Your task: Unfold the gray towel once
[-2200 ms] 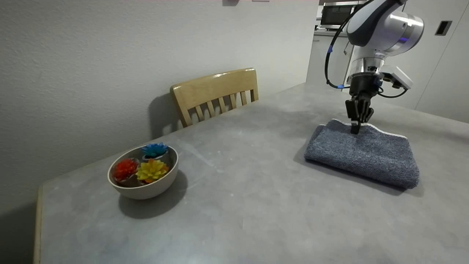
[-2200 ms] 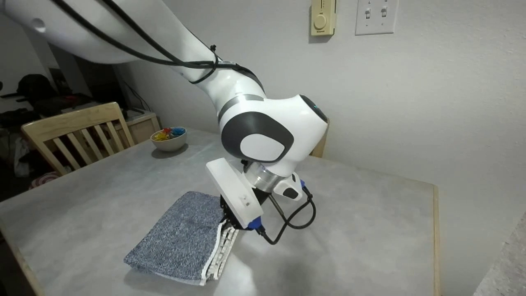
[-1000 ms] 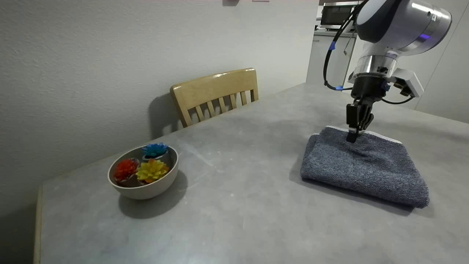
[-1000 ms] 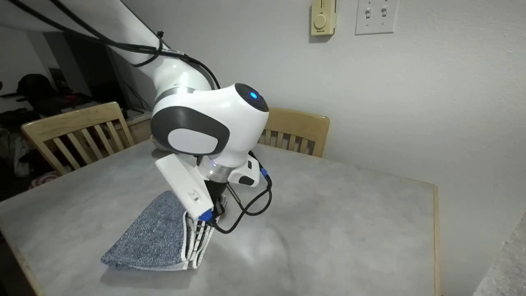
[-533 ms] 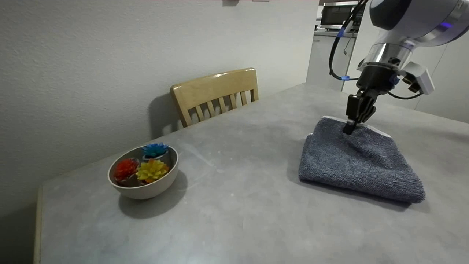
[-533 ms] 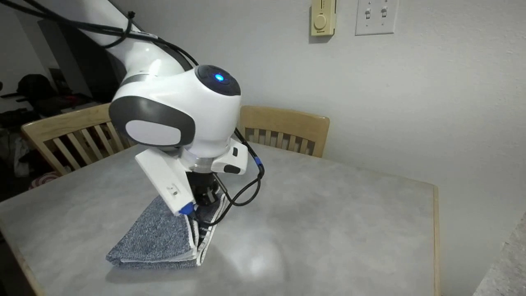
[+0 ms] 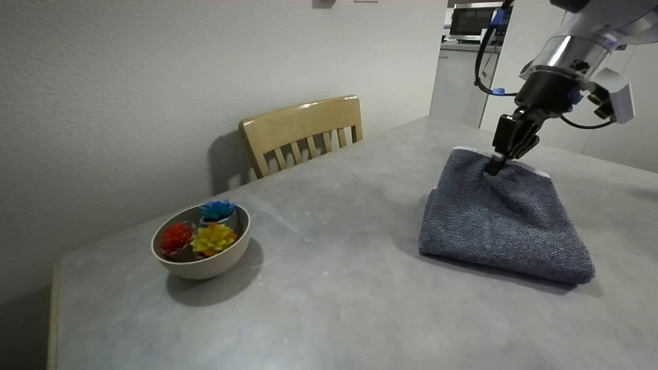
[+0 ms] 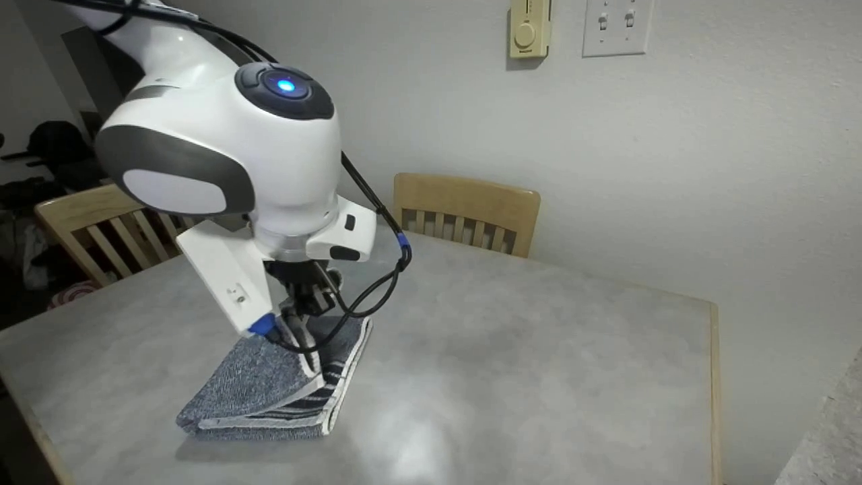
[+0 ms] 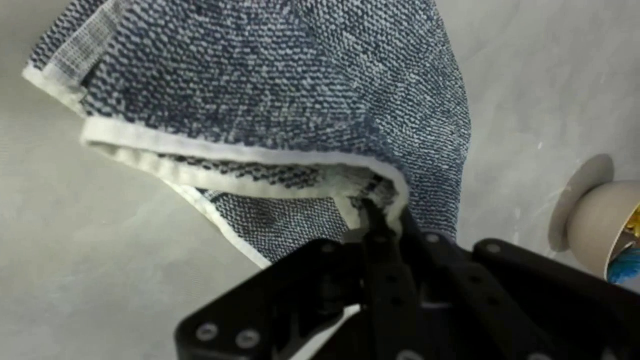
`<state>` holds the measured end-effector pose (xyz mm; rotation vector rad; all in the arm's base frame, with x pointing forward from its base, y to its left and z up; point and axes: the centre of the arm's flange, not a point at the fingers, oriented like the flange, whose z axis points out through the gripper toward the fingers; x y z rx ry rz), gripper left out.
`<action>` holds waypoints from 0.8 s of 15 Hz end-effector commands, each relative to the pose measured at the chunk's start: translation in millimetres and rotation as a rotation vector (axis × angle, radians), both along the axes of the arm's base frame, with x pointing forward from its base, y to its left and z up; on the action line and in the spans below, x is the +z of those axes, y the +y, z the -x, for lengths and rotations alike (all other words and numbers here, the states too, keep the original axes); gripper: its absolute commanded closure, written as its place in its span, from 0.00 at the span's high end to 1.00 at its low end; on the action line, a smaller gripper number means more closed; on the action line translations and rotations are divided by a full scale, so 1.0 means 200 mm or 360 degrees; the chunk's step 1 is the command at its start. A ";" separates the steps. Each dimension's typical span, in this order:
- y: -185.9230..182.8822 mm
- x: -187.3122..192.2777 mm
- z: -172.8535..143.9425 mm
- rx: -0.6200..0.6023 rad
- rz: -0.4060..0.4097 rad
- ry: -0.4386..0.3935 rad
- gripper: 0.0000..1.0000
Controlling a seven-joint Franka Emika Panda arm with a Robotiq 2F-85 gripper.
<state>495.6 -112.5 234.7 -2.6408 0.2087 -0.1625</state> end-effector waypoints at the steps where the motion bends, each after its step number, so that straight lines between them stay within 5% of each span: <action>1: 0.11 0.04 0.09 0.0002 0.0029 -0.0067 0.01; 12: 0.50 -0.02 0.14 0.0118 0.0059 -0.0161 0.01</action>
